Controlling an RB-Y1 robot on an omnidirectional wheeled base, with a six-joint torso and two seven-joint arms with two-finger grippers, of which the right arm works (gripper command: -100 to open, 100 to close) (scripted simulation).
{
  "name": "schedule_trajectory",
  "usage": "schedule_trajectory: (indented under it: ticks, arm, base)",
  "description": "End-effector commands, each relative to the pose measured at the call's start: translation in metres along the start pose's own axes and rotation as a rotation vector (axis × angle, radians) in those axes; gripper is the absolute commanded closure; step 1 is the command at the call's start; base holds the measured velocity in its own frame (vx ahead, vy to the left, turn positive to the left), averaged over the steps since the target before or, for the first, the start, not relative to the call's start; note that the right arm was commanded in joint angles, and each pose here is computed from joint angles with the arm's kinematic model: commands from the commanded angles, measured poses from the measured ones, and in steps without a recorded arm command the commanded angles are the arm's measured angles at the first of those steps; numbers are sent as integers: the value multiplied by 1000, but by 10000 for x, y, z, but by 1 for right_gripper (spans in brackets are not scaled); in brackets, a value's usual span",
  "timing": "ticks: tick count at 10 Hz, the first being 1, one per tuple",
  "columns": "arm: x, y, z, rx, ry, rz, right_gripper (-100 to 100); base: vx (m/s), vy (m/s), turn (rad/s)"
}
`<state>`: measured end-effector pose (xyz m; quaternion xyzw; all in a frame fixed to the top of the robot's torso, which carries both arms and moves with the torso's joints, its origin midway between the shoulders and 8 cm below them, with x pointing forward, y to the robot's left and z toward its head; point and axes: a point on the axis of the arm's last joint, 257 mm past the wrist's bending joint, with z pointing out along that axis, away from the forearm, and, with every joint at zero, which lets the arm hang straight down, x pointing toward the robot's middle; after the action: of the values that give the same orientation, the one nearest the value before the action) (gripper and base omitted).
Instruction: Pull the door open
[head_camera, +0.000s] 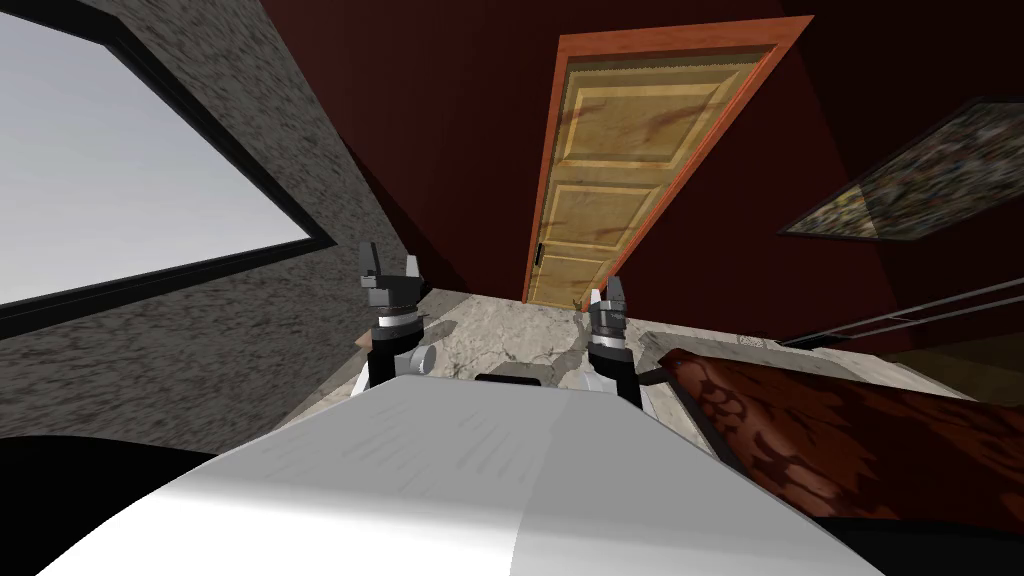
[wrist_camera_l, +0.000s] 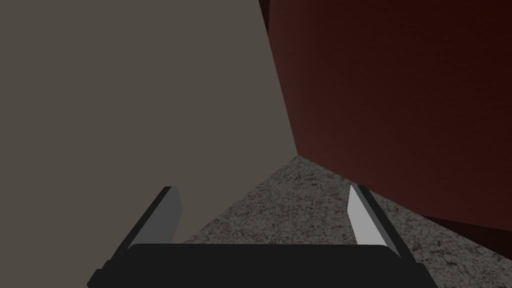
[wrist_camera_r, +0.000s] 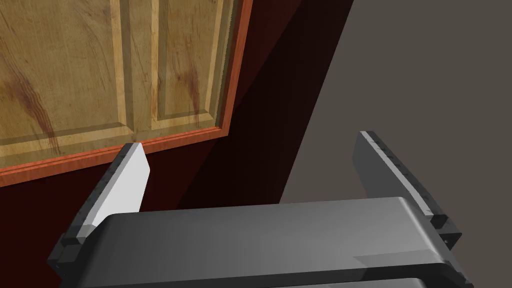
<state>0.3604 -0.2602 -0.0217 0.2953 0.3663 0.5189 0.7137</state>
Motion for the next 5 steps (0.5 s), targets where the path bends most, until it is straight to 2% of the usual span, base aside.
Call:
schedule_trajectory:
  ticks: [1,5]
  arm:
    - [10,-90,-11,11,3,36,-100]
    - [24,-324,-43,39,3,132,-100]
  base:
    - [58,17,49]
    - [120,-10,64]
